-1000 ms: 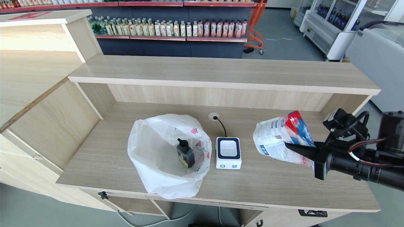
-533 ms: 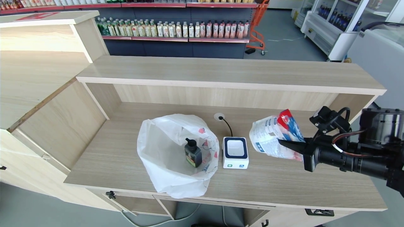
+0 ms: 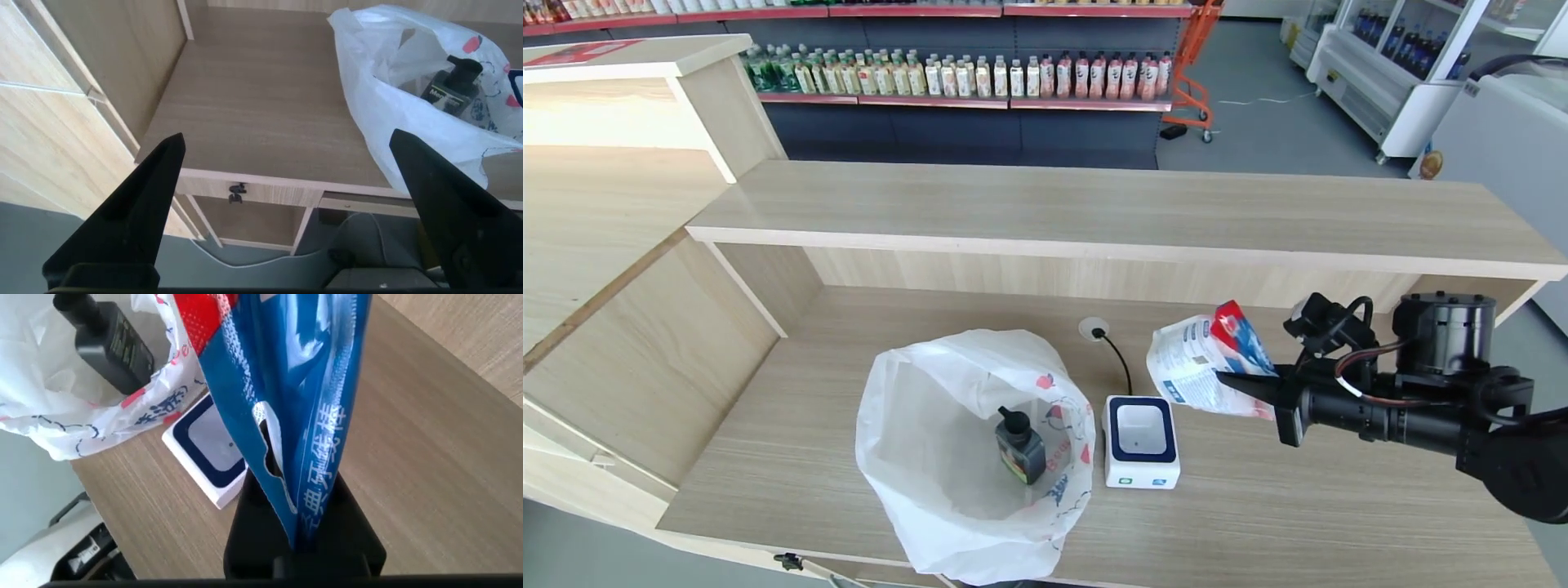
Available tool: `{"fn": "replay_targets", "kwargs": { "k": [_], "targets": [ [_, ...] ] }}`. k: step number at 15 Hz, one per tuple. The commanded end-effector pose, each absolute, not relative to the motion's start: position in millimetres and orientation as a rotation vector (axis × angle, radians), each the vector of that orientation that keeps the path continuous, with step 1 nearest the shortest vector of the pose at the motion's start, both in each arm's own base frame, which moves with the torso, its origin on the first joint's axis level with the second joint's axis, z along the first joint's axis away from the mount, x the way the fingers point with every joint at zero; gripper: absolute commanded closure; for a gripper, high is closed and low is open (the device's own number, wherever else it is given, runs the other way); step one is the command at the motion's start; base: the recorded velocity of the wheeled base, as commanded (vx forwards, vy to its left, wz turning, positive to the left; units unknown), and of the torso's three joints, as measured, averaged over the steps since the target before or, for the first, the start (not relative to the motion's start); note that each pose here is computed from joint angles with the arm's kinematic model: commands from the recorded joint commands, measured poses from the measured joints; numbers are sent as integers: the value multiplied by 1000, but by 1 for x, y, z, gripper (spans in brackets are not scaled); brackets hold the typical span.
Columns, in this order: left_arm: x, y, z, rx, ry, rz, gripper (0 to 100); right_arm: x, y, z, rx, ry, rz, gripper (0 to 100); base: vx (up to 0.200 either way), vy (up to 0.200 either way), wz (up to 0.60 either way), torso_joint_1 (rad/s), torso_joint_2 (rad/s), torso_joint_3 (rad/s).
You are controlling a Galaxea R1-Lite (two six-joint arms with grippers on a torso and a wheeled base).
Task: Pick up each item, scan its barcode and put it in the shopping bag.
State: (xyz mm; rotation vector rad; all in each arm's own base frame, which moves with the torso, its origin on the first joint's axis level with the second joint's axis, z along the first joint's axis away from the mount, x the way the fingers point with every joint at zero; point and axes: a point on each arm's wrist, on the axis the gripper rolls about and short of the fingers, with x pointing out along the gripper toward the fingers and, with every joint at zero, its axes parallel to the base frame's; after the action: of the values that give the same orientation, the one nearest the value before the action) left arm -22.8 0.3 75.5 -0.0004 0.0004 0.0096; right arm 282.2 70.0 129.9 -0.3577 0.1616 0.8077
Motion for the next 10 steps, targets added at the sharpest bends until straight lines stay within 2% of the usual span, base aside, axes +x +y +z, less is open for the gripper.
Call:
{"fn": "replay_targets", "kwargs": {
  "k": [1,5,8,10],
  "targets": [
    [-23,0,75,-2,0,9,0,286,72,113,-345,211,837,100,0,0,0,0,0,0],
    [-23,0,75,-2,0,11,0,287,74,99,-442,188,913,100,0,0,0,0,0,0],
    [-23,0,75,-2,0,9,0,297,77,82,-511,85,1046,100,0,0,0,0,0,0],
    [-23,0,75,-2,0,11,0,304,80,73,-537,55,1060,100,0,0,0,0,0,0]
  ]
}}
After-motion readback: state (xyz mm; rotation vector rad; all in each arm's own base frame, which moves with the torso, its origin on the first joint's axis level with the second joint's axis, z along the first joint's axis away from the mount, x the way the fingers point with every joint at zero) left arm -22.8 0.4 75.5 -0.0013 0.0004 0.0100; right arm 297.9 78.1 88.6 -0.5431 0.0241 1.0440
